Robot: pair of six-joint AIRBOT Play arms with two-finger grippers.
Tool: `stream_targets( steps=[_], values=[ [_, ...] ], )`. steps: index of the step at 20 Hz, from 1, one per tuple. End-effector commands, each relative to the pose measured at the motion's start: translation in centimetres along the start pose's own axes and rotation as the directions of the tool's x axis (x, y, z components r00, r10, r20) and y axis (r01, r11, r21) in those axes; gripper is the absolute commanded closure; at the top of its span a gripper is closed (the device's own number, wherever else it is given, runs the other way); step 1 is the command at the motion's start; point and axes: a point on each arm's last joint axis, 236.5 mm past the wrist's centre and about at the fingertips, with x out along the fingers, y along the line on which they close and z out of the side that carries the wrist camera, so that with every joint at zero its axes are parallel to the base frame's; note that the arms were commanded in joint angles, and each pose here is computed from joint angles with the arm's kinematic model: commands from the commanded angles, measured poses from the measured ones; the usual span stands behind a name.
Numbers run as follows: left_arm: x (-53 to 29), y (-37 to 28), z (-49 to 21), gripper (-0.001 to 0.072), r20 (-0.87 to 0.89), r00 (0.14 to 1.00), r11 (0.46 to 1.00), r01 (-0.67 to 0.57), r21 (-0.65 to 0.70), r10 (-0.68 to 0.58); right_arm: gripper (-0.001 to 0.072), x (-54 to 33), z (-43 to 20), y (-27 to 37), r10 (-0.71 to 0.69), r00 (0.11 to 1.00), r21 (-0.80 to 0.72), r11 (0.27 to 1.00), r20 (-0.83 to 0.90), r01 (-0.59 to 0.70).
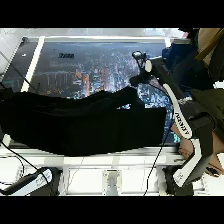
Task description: Fold the clothes and pants, and hang the long-sleeved shirts on hangers.
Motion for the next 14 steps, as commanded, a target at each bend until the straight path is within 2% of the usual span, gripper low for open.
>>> stream_targets(
  steps=[1, 4, 10, 14],
  values=[
    [0.0, 0.0, -0.1, 0.0696, -0.005, 1.0, 1.0, 0.0, -0.001, 0.0, 0.0276, -1.0, -8.2, -0.5, 0.058, 0.945, 0.037, 0.998, -0.321, -0.049],
    [0.0, 0.0, -0.1, 0.0696, -0.005, 1.0, 1.0, -0.001, 0.0, 0.001, 0.0276, 1.8, -9.7, 4.6, 0.183, 0.934, 0.064, 0.983, -0.306, -0.171],
    [0.0, 0.0, -0.1, 0.0696, -0.005, 1.0, 1.0, -0.001, 0.0, 0.001, 0.0276, 3.2, -8.9, 8.9, 0.063, 0.964, -0.13, 0.987, -0.257, -0.099],
    [0.0, 0.0, -0.1, 0.0696, -0.004, 1.0, 1.0, 0.0, 0.0, 0.0, 0.0276, 3.5, -8.8, 9.0, 0.005, 0.969, -0.157, 0.987, -0.246, -0.045]
  ],
)
